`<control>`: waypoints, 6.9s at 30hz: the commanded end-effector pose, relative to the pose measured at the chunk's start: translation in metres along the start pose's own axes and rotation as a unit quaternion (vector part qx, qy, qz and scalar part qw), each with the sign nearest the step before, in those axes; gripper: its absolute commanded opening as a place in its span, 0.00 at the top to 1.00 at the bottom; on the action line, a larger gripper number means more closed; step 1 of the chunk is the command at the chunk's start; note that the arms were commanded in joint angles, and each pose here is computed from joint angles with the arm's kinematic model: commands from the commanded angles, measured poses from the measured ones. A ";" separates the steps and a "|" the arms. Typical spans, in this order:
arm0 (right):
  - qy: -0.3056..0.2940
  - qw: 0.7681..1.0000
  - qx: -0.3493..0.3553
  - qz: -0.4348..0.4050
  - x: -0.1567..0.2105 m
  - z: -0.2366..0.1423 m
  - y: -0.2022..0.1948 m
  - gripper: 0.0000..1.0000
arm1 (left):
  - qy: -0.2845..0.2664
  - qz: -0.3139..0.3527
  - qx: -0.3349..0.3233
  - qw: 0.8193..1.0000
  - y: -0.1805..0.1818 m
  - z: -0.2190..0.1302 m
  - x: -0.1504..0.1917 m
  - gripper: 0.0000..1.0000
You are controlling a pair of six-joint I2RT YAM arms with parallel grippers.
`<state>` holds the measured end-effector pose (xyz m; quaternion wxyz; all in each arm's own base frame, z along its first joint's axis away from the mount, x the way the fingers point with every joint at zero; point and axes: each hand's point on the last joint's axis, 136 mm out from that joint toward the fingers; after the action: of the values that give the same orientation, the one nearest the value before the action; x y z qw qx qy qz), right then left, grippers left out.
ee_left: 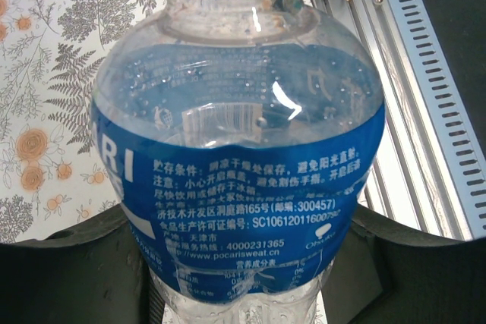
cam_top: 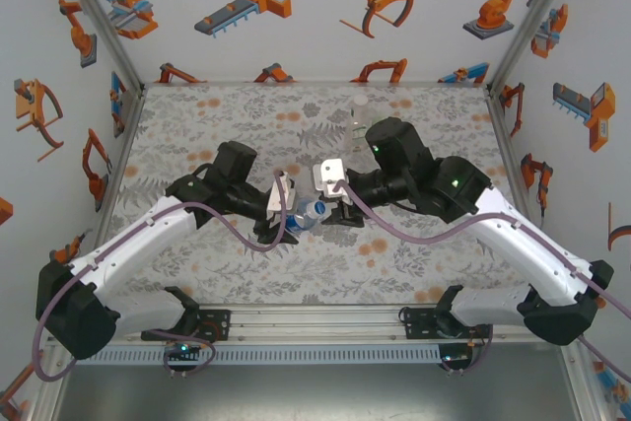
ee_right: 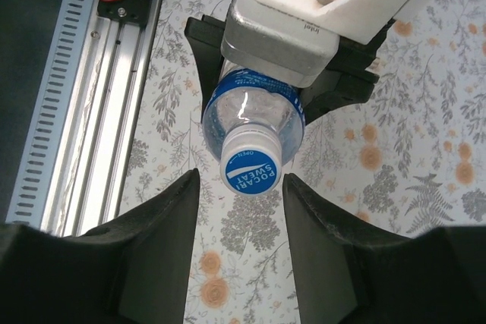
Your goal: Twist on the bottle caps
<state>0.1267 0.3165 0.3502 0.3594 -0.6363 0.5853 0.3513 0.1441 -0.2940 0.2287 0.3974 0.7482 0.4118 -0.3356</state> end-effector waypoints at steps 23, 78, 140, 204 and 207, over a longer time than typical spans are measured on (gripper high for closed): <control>-0.009 1.000 -0.006 0.006 -0.003 0.010 0.001 0.77 | -0.024 0.026 0.005 0.999 -0.001 -0.007 -0.020 1.00; -0.106 0.994 0.005 -0.014 -0.029 -0.028 0.026 0.49 | -0.041 0.007 0.057 0.997 -0.014 -0.003 -0.023 1.00; -0.221 0.737 0.249 0.589 0.021 -0.022 -0.101 0.63 | 0.105 0.018 -0.121 0.987 0.037 -0.018 0.019 1.00; -0.231 0.871 0.355 0.248 0.081 0.023 -0.305 0.98 | 0.127 -0.208 -0.386 0.890 0.057 -0.122 0.032 0.03; -0.212 0.868 0.363 0.265 0.102 0.031 -0.333 0.95 | 0.136 -0.216 -0.411 0.875 0.057 -0.130 0.041 0.03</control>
<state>0.4476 0.3132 0.2634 0.5733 -0.1870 0.7240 0.3349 0.2219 -0.2067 0.2791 0.5268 0.5103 0.6654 -0.1391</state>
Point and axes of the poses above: each hand's point on the last joint's axis, 136 mm out from that joint toward the fingers, its own z axis out along the fingers, its own y axis along the line the jaws close on, x = y × z, and after that the axes turned 14 degrees about z, right-handed
